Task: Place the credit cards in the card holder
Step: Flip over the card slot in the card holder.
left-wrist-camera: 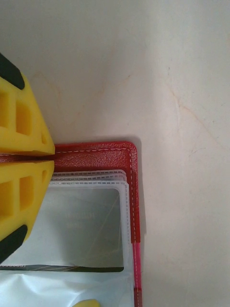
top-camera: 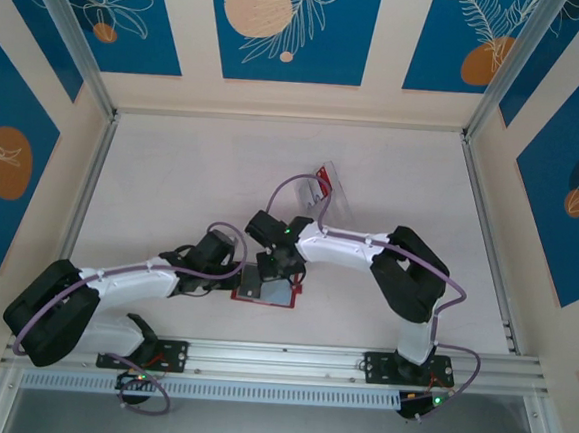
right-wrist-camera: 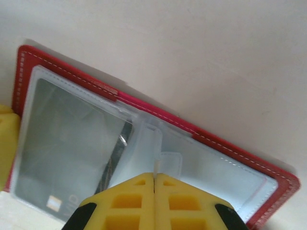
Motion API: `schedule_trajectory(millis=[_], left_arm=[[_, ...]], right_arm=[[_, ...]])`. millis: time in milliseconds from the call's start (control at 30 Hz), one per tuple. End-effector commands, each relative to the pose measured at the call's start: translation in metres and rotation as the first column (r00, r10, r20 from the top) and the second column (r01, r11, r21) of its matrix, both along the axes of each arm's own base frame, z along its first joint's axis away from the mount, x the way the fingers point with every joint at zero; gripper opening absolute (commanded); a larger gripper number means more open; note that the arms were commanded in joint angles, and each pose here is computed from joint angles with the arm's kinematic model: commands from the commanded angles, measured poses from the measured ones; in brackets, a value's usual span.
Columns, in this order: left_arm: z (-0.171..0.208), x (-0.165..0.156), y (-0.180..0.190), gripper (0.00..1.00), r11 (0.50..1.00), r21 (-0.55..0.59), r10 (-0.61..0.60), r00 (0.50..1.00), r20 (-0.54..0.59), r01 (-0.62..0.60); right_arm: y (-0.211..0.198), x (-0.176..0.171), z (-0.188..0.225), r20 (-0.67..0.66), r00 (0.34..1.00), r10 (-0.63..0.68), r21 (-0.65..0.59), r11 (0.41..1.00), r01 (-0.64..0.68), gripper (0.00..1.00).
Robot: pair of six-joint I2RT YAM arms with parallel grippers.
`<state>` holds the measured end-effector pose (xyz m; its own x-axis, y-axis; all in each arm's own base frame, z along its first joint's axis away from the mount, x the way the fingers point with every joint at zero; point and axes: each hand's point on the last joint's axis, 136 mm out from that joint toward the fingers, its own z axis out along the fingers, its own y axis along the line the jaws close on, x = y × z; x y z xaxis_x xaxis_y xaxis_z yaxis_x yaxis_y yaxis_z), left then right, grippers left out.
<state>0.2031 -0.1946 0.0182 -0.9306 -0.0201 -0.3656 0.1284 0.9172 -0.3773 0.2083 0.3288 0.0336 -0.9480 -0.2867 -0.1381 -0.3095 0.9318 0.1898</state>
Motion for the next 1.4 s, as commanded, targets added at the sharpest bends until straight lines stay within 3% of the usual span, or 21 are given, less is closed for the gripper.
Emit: schedule_trajectory(millis=[0,433,700,1000,1367], left_arm=[[-0.019,-0.021,0.012,0.12,0.999,0.054,-0.003,0.997,-0.074,0.007],[-0.017,-0.022,0.012,0.12,0.999,0.05,-0.005,0.998,-0.068,0.008],[-0.012,-0.024,0.017,0.13,0.999,0.053,0.009,0.998,-0.057,-0.005],[-0.009,-0.025,0.022,0.14,0.998,0.062,0.019,0.999,-0.051,-0.016],[-0.002,-0.027,0.034,0.21,0.995,0.082,0.062,0.998,-0.029,-0.059]], right_arm=[[0.024,0.0,0.016,-0.068,0.997,-0.026,0.127,0.991,0.034,0.0],[0.049,0.005,0.021,-0.142,0.988,-0.057,0.247,0.965,0.091,0.02],[0.063,0.005,0.017,-0.182,0.982,-0.046,0.292,0.951,0.099,0.16],[0.071,0.014,0.031,-0.116,0.993,-0.01,0.293,0.955,0.044,0.26],[0.076,0.021,0.074,-0.015,0.996,0.092,0.379,0.922,-0.08,0.27]])
